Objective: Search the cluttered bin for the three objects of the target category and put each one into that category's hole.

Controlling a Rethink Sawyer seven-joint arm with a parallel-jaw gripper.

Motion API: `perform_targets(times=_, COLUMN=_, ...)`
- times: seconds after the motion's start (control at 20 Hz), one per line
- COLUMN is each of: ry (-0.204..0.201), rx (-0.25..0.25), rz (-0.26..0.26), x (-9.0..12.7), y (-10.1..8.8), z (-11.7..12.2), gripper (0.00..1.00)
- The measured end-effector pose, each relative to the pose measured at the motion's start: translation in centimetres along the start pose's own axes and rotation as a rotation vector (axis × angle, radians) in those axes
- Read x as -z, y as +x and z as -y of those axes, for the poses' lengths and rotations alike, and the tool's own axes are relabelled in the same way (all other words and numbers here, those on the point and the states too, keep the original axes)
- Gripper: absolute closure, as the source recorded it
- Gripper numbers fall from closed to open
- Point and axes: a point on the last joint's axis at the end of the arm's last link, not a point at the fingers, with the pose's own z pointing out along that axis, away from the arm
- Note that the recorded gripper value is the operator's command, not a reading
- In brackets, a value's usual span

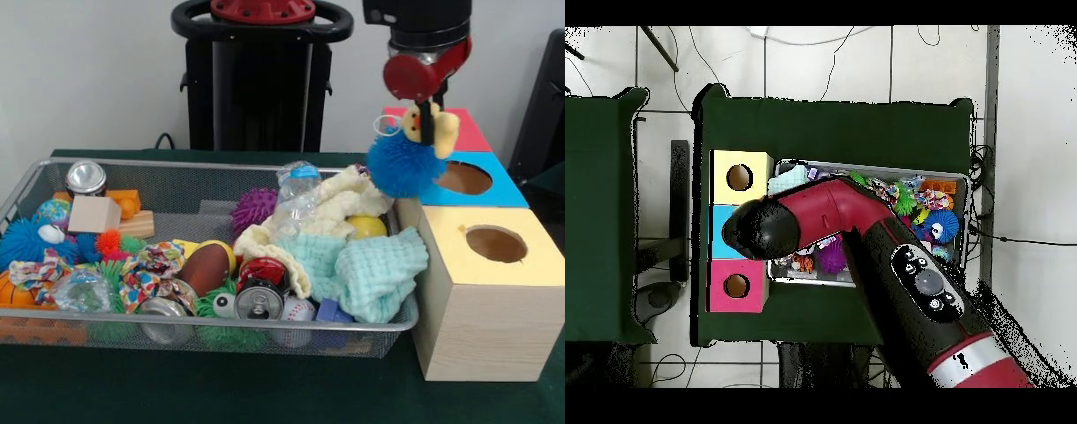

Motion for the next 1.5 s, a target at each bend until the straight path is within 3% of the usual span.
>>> perform_targets(times=0.1, ry=-0.003, rx=0.073, rz=0.002, x=0.4, y=-1.3, z=-0.1, gripper=1.0)
perform_targets(times=0.15, ry=-0.001, rx=0.144, rz=0.005, x=0.9, y=-2.4, z=-0.1, gripper=1.0)
perform_targets(times=0.25, ry=0.0, rx=0.186, rz=0.009, x=1.3, y=-3.1, z=-0.2, gripper=1.0)
perform_targets(times=0.3, ry=0.002, rx=0.243, rz=0.018, x=1.7, y=-4.2, z=-0.2, gripper=1.0)
perform_targets(times=0.7, ry=0.016, rx=0.361, rz=0.067, x=2.9, y=-6.8, z=-0.2, gripper=1.0)
perform_targets(times=1.0, ry=0.017, rx=0.395, rz=0.095, x=3.5, y=-7.8, z=0.0, gripper=1.0)
perform_targets(times=1.3, ry=0.022, rx=0.379, rz=0.067, x=4.6, y=-7.3, z=1.5, gripper=1.0)
perform_targets(times=1.5, ry=0.034, rx=0.371, rz=0.024, x=5.5, y=-5.8, z=3.1, gripper=1.0)
